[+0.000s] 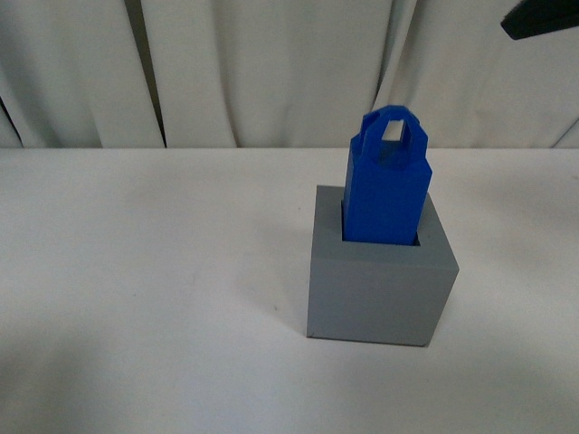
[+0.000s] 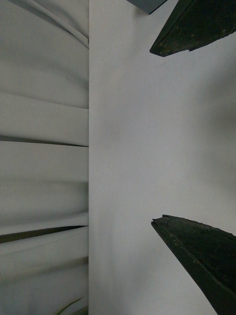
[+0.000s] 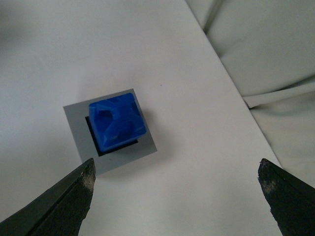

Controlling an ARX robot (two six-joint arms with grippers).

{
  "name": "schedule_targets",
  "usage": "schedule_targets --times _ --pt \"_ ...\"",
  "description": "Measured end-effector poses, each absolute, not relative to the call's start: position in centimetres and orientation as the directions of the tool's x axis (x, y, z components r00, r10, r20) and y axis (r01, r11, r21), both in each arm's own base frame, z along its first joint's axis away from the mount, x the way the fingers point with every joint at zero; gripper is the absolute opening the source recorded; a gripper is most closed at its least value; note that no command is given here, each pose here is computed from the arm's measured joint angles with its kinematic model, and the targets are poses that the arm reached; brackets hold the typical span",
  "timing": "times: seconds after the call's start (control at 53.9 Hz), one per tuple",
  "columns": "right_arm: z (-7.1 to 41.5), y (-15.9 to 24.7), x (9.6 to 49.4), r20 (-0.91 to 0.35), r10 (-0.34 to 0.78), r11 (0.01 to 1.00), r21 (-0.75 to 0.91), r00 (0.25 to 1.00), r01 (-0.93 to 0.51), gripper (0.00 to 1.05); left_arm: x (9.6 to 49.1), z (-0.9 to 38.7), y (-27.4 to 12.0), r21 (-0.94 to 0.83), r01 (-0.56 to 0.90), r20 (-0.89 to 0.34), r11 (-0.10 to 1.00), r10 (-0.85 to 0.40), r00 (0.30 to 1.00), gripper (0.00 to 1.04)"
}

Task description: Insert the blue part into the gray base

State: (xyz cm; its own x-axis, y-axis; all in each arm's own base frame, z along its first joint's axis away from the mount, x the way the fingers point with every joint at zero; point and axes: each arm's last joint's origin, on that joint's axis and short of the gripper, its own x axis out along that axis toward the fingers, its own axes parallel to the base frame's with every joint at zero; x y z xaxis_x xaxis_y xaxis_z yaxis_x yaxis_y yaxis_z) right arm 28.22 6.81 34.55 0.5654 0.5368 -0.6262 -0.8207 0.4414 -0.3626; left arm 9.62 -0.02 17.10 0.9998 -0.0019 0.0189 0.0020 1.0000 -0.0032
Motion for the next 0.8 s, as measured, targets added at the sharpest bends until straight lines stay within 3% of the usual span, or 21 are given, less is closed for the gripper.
schedule_targets --times 0.13,0.389,0.612,0.797 --pt "33.1 4.2 25.4 -0.526 0.586 0.537 -0.317 0.616 -0.782 0.97 9.6 17.1 0.0 -0.003 0.002 0.019 1.000 -0.002 1.000 0.99" --pt "29.4 -1.7 21.0 -0.418 0.551 0.739 -0.158 0.722 -0.655 0.97 9.6 17.1 0.0 -0.003 0.002 0.019 1.000 -0.002 1.000 0.99" --pt "27.5 -4.5 18.2 -0.369 0.496 0.824 -0.086 0.786 -0.560 0.97 9.6 17.1 0.0 -0.003 0.002 0.019 1.000 -0.002 1.000 0.99" --pt "27.5 -4.6 18.1 -0.364 0.497 0.828 -0.072 0.788 -0.556 0.97 9.6 17.1 0.0 -0.003 0.002 0.019 1.000 -0.002 1.000 0.99"
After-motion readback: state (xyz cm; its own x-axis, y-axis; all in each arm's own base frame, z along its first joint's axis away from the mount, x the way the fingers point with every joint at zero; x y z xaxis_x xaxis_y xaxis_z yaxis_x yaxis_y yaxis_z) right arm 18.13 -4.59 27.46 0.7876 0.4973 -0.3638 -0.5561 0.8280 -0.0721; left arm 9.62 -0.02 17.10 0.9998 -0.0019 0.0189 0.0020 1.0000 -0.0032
